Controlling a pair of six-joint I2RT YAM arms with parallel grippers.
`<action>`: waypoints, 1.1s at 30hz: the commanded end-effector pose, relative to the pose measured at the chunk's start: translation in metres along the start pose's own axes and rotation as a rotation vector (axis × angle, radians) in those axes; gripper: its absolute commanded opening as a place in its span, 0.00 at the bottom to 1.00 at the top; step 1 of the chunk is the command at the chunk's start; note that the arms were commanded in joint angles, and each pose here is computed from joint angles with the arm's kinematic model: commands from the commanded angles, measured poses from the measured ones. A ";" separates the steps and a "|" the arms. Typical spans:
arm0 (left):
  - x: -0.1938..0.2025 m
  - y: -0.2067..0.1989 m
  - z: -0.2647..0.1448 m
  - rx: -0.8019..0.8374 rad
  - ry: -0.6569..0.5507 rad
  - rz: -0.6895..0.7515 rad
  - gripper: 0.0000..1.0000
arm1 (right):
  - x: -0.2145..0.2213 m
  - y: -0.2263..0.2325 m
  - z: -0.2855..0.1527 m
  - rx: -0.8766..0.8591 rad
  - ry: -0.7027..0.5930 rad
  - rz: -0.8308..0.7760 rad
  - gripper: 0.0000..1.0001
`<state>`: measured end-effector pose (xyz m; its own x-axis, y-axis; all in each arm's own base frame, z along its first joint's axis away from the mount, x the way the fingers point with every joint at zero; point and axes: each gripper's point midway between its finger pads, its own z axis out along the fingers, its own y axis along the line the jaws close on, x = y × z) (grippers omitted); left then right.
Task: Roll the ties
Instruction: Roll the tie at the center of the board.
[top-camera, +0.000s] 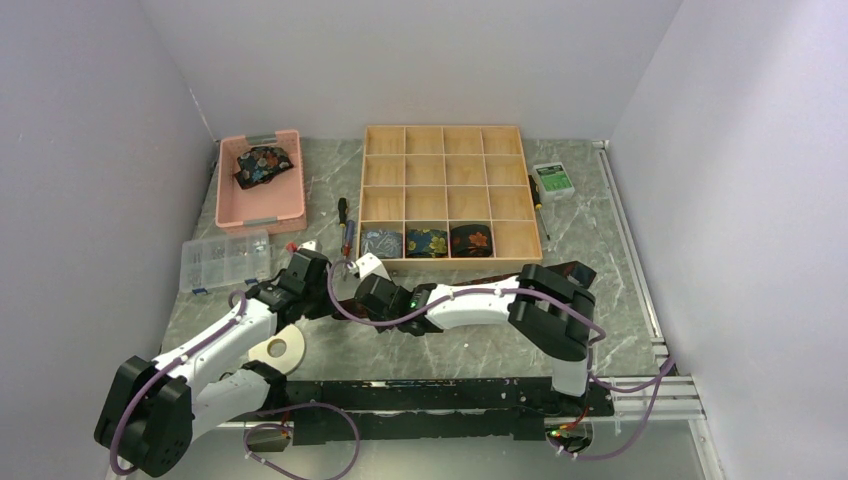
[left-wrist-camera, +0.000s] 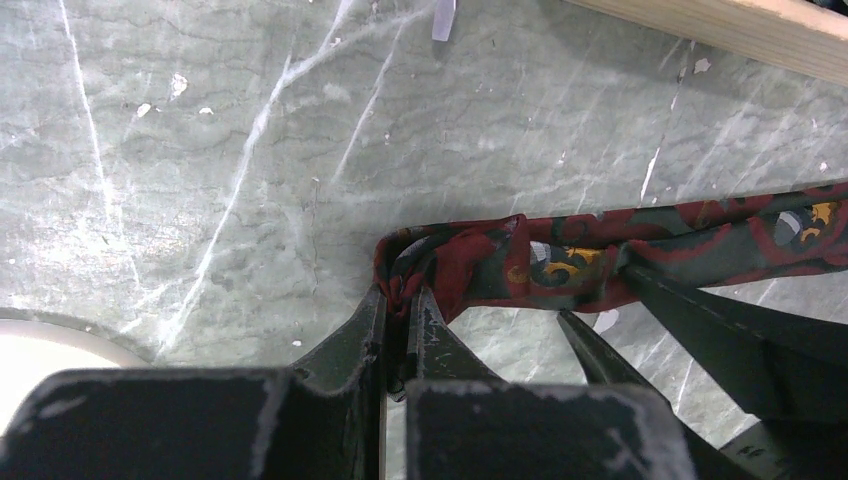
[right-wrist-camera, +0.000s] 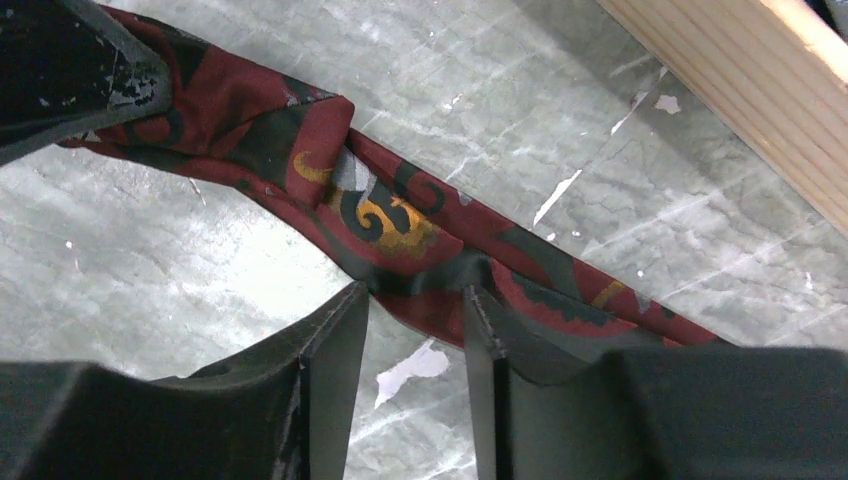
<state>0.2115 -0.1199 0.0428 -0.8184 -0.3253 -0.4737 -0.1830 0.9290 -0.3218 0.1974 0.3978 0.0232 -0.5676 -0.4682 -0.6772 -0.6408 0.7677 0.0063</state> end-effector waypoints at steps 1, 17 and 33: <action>-0.004 -0.004 -0.002 0.021 -0.022 -0.004 0.03 | -0.029 -0.002 -0.026 -0.004 -0.073 0.036 0.46; -0.005 -0.006 -0.005 0.031 -0.026 -0.006 0.03 | -0.047 0.020 -0.019 -0.216 -0.037 0.186 0.04; -0.002 -0.012 -0.006 0.057 0.003 0.017 0.03 | -0.018 -0.013 0.007 -0.175 0.061 0.344 0.04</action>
<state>0.2097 -0.1228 0.0464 -0.8176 -0.3249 -0.4754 -0.1673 0.9240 -0.3438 0.2149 0.3995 0.0224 -0.7845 -0.2784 -0.5541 -0.5124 0.7943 0.3264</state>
